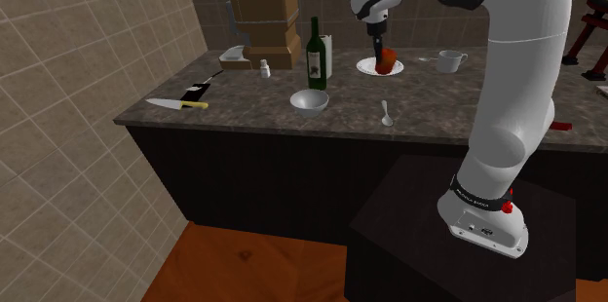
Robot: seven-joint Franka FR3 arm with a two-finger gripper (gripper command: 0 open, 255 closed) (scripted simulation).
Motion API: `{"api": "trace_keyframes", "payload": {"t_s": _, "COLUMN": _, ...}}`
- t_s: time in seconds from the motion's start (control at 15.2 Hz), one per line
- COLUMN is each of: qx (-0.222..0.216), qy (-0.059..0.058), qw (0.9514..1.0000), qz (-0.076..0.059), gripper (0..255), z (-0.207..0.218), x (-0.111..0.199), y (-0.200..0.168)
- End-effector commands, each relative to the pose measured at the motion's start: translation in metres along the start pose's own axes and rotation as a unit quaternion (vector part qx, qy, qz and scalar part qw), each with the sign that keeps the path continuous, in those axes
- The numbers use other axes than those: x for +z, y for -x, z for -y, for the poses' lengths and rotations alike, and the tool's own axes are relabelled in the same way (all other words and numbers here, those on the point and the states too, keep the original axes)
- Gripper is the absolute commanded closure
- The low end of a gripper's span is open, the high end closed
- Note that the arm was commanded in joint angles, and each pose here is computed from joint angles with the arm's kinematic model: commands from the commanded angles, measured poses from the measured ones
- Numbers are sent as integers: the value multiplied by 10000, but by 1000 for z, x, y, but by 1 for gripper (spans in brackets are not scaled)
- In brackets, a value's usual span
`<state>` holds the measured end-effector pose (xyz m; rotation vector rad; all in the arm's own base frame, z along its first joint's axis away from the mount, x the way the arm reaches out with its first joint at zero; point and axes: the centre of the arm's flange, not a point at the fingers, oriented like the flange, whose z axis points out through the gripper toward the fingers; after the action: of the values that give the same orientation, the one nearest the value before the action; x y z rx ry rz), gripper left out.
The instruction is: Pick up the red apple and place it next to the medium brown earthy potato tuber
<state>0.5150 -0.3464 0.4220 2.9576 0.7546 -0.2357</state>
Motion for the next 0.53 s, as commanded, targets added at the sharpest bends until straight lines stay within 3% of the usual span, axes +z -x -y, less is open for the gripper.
{"api": "trace_keyframes", "payload": {"t_s": 0.0, "qx": 0, "qy": -1, "qw": 10000, "qz": 1, "gripper": 255, "z": -2, "x": -12, "y": 3}}
{"api": "trace_keyframes", "payload": {"t_s": 0.46, "qx": 0, "qy": -1, "qw": 10000, "qz": 1, "gripper": 255, "z": -3, "x": -48, "y": 9}}
